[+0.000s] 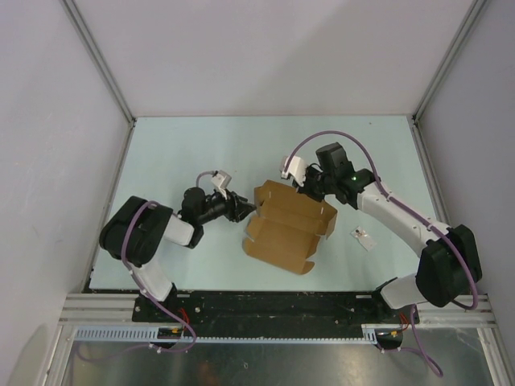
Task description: Fold the paper box
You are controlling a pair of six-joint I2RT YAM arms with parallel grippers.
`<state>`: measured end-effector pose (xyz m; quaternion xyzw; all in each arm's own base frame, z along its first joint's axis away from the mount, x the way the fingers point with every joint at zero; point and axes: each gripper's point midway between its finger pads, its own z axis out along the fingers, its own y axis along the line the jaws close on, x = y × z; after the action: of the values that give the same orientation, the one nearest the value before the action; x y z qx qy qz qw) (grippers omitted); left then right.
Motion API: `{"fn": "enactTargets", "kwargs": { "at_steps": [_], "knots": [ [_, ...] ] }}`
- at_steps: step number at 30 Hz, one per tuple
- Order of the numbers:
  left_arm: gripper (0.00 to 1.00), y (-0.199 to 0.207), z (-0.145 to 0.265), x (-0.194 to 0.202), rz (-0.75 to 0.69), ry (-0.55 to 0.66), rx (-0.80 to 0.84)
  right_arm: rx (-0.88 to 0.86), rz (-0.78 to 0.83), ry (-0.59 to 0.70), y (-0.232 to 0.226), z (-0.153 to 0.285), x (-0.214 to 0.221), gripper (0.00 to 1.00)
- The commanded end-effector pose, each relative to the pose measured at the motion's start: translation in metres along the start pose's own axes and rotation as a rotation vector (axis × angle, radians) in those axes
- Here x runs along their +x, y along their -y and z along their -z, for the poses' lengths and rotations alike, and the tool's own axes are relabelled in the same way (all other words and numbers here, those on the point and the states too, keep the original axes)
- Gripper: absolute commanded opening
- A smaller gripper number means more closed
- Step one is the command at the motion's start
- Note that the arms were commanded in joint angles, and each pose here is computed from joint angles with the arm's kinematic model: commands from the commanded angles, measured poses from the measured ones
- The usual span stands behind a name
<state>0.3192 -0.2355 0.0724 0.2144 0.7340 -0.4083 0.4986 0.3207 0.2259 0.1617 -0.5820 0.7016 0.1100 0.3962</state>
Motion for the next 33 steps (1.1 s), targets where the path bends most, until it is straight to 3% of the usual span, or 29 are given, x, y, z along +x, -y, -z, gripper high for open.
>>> {"fn": "enactTargets", "kwargs": {
  "at_steps": [1, 33],
  "knots": [
    [0.57, 0.012, -0.010, -0.010, -0.071, 0.025, 0.076, 0.054, 0.020, 0.031, 0.005, 0.004, -0.010, 0.00],
    [0.56, 0.019, -0.030, -0.001, -0.089, 0.005, 0.147, 0.030, 0.028, -0.006, -0.020, -0.007, -0.003, 0.00]
  ]
}}
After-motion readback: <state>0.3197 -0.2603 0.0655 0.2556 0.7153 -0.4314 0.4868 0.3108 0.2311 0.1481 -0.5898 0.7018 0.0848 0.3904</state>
